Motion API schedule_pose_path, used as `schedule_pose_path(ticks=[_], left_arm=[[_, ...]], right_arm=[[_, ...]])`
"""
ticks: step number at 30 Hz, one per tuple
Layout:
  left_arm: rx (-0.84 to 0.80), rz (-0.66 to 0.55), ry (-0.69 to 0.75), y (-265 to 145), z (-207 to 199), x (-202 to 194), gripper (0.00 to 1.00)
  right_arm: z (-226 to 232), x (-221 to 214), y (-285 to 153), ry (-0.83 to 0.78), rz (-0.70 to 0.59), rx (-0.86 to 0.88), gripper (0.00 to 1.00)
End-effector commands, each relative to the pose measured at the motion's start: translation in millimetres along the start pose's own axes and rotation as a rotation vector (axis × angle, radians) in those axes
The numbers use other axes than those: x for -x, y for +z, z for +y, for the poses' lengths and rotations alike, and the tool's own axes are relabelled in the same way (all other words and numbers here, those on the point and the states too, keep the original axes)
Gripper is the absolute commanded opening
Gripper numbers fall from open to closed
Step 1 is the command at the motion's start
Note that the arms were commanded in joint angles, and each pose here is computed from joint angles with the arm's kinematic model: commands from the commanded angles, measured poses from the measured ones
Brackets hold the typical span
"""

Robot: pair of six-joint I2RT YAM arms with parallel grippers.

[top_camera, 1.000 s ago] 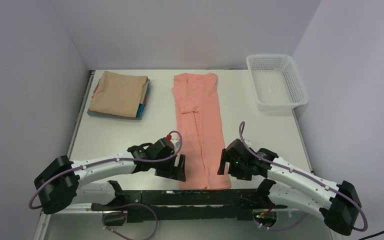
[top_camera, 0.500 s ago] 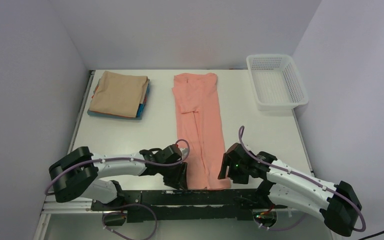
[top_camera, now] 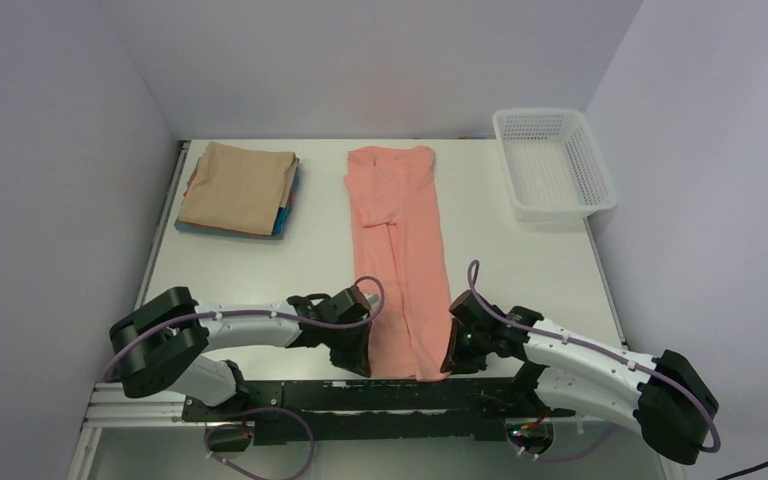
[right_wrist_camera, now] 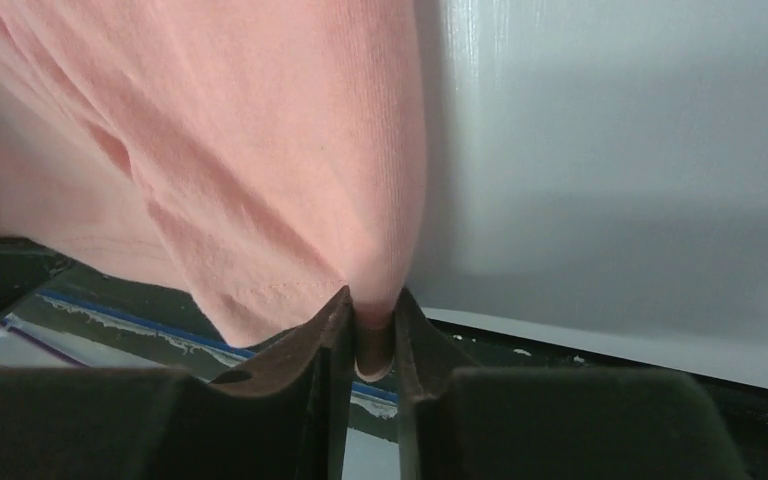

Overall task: Fold and stack the t-shirts
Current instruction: Grab the bottom of the folded rectangular tshirt with both arms, then fold the folded rectangular tshirt in 1/3 of the way

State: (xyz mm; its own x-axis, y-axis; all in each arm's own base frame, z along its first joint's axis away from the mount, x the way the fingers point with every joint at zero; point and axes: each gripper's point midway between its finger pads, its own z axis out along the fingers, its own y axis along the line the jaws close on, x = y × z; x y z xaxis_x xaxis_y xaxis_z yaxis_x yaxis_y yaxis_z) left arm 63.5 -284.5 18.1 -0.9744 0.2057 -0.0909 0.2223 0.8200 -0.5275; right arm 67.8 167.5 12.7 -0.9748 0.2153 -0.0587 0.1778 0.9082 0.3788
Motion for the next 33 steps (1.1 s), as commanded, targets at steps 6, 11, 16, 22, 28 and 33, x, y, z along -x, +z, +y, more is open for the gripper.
schedule_pose_path(ticks=[6,11,16,22,28,33], left_arm=[[-0.139,-0.148,0.104,-33,-28,15,0.00],[-0.172,-0.069,0.078,-36,-22,-8,0.00],[-0.140,-0.015,0.034,-39,-7,-27,0.00],[-0.169,-0.022,0.062,-42,-16,-23,0.00],[-0.172,-0.131,0.070,-48,-23,17,0.00],[-0.166,-0.241,0.057,-62,-23,66,0.00]], right_arm=[[20,15,-23,-0.083,-0.066,0.056,0.09],[30,-13,-28,-0.061,0.054,0.175,0.05],[33,-25,-33,-0.044,0.103,0.237,0.05],[39,-24,-36,-0.059,0.103,0.253,0.04],[60,18,-36,-0.078,-0.073,0.246,0.02],[79,75,-55,-0.115,-0.266,0.205,0.02]])
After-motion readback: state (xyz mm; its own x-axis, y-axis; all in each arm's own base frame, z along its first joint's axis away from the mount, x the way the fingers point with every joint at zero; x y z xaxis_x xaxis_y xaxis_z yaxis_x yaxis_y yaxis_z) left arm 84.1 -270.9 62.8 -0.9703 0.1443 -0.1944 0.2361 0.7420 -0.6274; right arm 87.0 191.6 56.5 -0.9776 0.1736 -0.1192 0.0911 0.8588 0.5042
